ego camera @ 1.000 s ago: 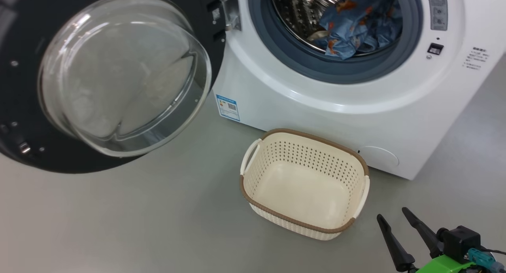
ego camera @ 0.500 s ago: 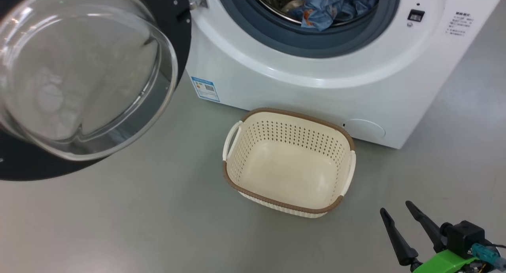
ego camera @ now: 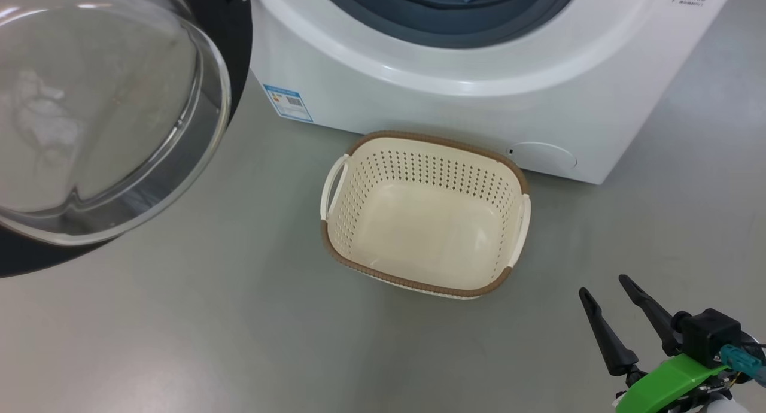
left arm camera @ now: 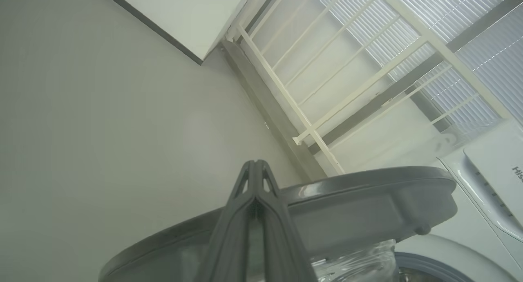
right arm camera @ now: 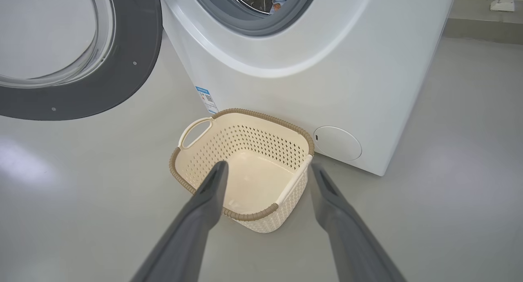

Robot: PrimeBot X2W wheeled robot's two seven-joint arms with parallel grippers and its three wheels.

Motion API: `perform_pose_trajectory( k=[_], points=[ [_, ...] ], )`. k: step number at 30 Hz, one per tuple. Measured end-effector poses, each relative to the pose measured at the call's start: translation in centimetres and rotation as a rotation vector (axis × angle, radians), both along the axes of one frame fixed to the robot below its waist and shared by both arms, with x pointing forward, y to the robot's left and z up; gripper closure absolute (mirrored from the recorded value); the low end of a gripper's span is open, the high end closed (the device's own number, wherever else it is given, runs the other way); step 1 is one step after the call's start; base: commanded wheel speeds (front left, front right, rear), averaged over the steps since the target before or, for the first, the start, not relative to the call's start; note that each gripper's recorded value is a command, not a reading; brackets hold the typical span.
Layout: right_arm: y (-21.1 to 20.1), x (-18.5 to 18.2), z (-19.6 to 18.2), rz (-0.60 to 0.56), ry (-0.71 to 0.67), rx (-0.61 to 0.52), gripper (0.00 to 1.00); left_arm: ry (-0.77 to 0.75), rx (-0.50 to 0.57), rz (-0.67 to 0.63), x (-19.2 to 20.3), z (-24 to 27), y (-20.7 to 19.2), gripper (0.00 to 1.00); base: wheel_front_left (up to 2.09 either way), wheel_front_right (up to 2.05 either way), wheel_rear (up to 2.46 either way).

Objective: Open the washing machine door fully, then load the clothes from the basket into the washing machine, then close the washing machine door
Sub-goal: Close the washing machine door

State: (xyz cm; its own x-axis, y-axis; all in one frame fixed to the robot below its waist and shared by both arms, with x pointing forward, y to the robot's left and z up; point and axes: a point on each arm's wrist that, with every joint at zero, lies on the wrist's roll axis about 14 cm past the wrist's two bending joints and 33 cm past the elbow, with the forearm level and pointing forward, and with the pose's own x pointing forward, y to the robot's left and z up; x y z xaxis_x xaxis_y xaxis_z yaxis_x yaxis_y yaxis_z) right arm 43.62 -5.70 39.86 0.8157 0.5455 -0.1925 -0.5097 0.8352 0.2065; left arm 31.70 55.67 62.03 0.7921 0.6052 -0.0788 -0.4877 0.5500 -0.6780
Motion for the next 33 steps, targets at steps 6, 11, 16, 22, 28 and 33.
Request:
perform_pose_trajectory(
  k=[6,11,16,22,28,33],
  points=[
    [-0.2,0.2,-1.2,0.001,0.018,-0.015,0.00,0.054,-0.084,-0.055,1.9,-1.8,-0.6,1.00,0.00,0.00,0.00],
    [-0.3,0.5,-1.5,0.001,0.022,-0.015,0.00,0.083,-0.098,-0.077,2.9,-2.5,-0.9,1.00,0.00,0.00,0.00],
    [-0.2,0.5,-1.8,0.003,0.027,-0.015,0.00,0.108,-0.099,-0.094,3.3,-2.8,-1.1,1.00,0.00,0.00,0.00],
    [-0.1,1.0,-1.2,0.002,0.010,-0.010,0.00,0.127,-0.111,-0.119,3.5,-2.8,-1.3,1.00,0.00,0.00,0.00],
    [0.0,1.0,-1.0,0.002,0.005,-0.009,0.00,0.143,-0.137,-0.157,3.5,-2.8,-1.8,1.00,0.00,0.00,0.00],
    [0.1,1.0,-0.9,0.004,0.003,-0.007,0.00,0.144,-0.162,-0.189,3.6,-2.8,-2.3,1.00,0.00,0.00,0.00]
  ],
)
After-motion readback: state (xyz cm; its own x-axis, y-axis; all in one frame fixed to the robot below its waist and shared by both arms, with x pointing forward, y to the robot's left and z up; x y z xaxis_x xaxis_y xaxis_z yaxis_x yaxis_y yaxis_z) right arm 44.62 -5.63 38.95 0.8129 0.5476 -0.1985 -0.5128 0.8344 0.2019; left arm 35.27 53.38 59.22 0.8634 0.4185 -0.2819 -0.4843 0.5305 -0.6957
